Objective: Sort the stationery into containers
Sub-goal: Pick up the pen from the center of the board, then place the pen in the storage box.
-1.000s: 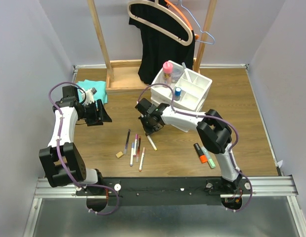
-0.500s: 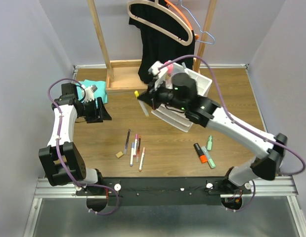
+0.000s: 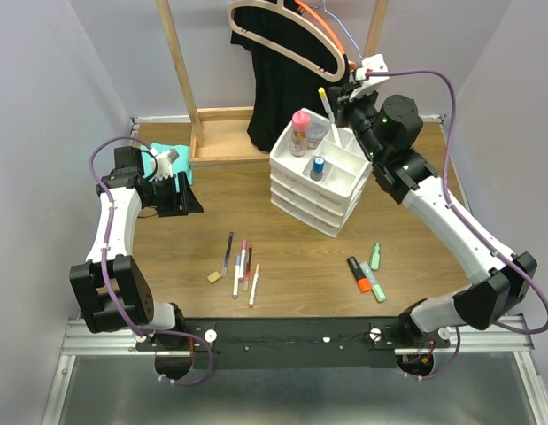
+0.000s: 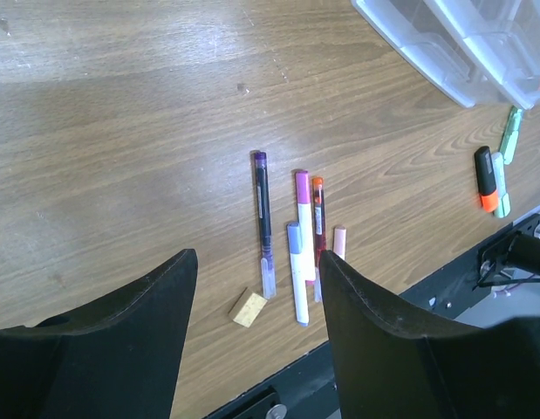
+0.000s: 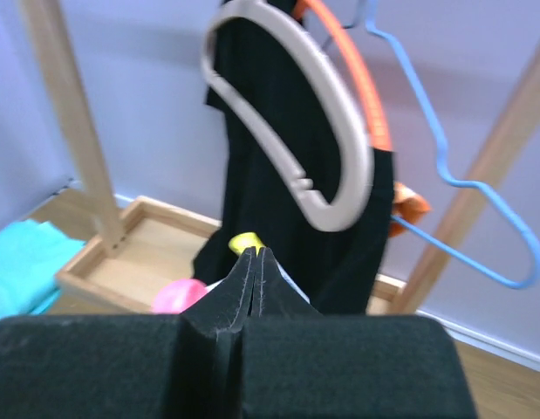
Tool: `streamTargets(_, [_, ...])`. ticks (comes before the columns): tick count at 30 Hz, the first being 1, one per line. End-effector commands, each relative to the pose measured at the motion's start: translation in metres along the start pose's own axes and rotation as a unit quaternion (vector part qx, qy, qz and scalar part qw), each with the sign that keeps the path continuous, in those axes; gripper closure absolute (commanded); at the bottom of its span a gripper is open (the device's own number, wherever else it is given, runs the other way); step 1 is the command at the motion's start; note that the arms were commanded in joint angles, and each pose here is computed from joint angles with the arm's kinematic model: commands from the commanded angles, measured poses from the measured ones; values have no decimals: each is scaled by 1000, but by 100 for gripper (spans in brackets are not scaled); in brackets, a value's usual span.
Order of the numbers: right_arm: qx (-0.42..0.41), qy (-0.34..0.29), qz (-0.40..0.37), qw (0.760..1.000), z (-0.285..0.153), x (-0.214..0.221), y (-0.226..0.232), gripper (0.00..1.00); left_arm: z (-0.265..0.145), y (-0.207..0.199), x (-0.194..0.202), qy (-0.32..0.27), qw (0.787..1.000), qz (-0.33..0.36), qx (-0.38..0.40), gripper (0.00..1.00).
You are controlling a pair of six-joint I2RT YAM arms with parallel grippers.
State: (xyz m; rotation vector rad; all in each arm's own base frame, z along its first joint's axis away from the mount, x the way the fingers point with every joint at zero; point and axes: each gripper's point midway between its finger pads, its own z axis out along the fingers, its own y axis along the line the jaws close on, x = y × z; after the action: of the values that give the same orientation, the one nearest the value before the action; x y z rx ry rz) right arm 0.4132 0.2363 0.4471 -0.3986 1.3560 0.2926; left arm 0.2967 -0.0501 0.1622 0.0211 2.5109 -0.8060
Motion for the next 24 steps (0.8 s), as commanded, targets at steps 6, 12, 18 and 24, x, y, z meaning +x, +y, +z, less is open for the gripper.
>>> streamTargets(6, [68,31,-6,997,3,25,-52,99,-3,-6,-2,-17,1000,15,6,33])
streamTargets(12, [42,50,3,998,0,37,-44,99,-3,-6,4,-15,1000,17,7,33])
streamTargets(18, [-32,104,16,994,-2,62,-17,61,-1,-7,2,-21,1000,20,12,32])
streamTargets(24, [-82,187,43,978,-6,112,1,56,-2,-10,0,-25,999,22,17,32])
